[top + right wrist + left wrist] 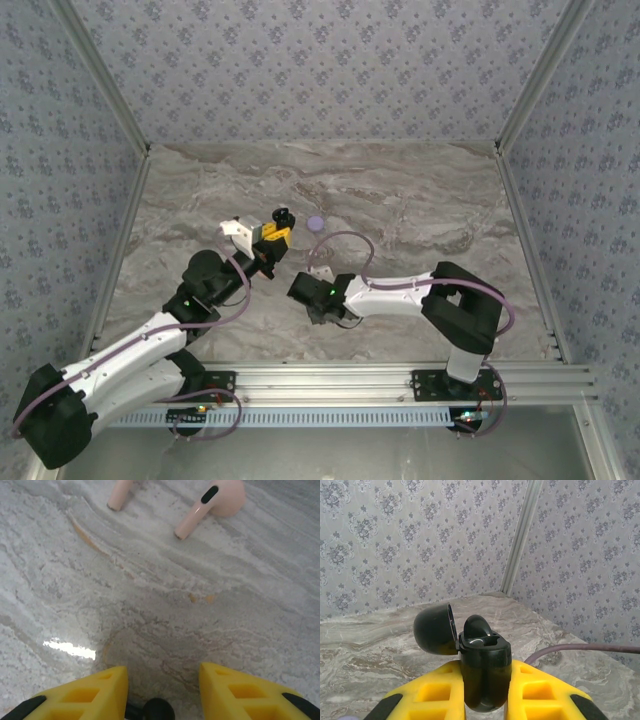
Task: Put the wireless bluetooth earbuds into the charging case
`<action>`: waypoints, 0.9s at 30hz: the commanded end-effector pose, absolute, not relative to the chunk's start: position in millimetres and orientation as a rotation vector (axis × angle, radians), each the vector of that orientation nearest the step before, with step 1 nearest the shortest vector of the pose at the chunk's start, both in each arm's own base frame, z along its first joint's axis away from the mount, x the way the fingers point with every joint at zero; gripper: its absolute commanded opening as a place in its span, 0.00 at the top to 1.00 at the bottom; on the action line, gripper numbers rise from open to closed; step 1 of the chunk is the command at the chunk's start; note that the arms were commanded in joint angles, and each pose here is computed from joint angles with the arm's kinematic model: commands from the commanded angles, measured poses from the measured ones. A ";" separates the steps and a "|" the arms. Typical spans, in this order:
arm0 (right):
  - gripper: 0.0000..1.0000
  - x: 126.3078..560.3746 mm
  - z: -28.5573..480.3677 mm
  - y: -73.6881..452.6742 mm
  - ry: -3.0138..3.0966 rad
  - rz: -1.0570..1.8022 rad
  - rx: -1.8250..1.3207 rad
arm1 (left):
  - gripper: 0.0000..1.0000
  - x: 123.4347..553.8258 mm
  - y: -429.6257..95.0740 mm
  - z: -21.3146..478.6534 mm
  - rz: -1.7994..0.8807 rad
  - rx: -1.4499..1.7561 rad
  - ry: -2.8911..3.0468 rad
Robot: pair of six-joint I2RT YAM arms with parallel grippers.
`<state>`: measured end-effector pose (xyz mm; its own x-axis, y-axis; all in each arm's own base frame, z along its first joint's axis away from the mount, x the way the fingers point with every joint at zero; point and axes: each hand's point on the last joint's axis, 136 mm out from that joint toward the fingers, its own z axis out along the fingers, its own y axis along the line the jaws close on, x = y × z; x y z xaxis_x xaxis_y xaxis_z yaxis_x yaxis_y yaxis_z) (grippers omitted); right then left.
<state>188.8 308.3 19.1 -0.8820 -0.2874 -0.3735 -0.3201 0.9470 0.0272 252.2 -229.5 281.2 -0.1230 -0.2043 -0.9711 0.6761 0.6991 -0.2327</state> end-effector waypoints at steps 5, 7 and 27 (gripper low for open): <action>0.56 161.4 11.5 288.1 2.812 0.041 -0.497 | 1.00 250.9 -228.6 295.9 -0.812 0.390 1.476; 0.56 159.2 12.3 285.8 2.815 0.044 -0.496 | 1.00 251.2 -228.7 296.4 -0.814 0.388 1.475; 0.57 163.0 46.4 298.0 2.770 0.135 -0.531 | 1.00 252.7 -232.5 296.4 -0.828 0.391 1.478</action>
<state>160.9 288.2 27.2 -0.8914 -0.3383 -0.3017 -0.3573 0.9339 0.0086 254.1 -231.3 276.3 -0.1446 -0.2055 -0.9679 0.6721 0.6975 -0.2485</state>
